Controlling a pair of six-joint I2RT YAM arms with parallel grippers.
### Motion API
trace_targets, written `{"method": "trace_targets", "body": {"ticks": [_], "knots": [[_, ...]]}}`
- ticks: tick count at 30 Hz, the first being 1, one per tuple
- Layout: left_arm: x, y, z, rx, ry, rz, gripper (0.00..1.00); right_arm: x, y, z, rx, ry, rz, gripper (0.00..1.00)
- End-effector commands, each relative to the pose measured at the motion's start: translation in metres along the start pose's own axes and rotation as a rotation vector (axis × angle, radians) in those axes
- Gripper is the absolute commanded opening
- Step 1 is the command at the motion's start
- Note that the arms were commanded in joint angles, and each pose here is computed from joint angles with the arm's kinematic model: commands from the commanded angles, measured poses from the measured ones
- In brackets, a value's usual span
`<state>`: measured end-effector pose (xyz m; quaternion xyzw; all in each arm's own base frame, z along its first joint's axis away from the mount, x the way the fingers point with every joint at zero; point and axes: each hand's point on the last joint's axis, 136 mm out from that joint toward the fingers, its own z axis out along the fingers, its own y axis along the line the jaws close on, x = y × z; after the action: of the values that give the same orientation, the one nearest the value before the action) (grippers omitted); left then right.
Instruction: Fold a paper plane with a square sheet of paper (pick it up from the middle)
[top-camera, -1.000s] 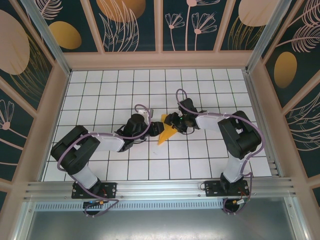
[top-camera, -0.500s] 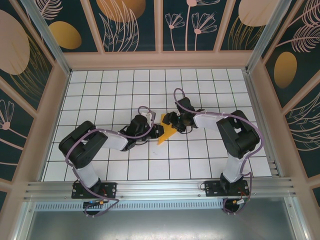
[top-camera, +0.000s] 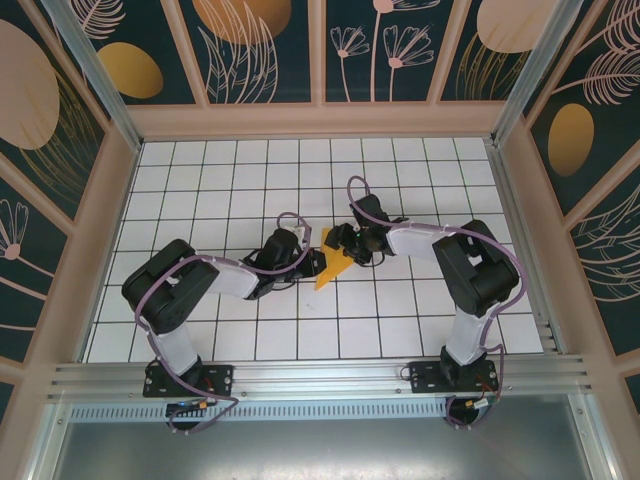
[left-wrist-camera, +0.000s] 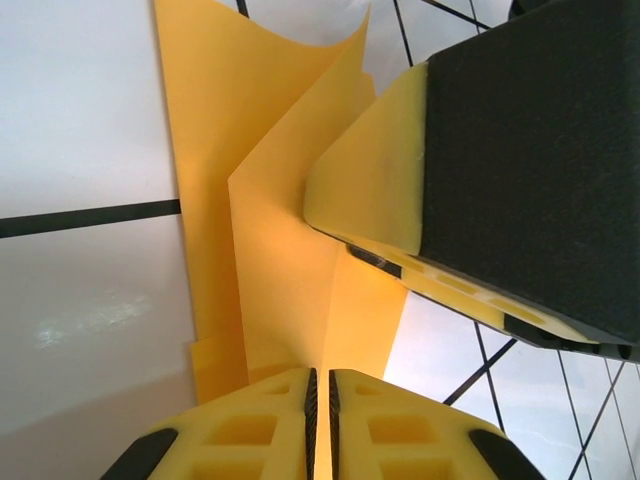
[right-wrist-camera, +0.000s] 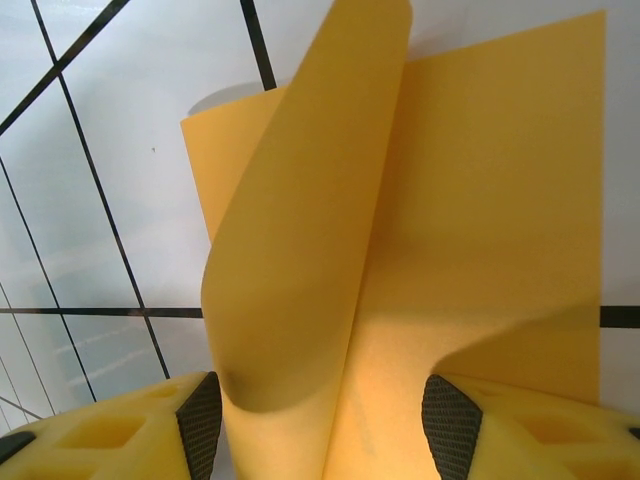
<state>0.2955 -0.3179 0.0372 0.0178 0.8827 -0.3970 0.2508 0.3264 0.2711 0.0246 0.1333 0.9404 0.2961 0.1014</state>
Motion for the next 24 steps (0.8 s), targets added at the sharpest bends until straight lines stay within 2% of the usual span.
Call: {"method": "trace_targets", "body": {"ticks": [1,13,24], "knots": [[-0.001,0.009,0.006,-0.043,0.007,0.006,0.14,0.029,-0.087,0.024,0.293,0.065,0.062,0.61],[0.004,0.019,0.009,-0.085,0.030,-0.006,0.11,0.032,-0.090,0.029,0.312,0.080,0.041,0.60],[0.007,0.022,0.009,-0.095,0.040,-0.016,0.09,0.038,-0.103,0.034,0.390,0.088,0.007,0.56]]}}
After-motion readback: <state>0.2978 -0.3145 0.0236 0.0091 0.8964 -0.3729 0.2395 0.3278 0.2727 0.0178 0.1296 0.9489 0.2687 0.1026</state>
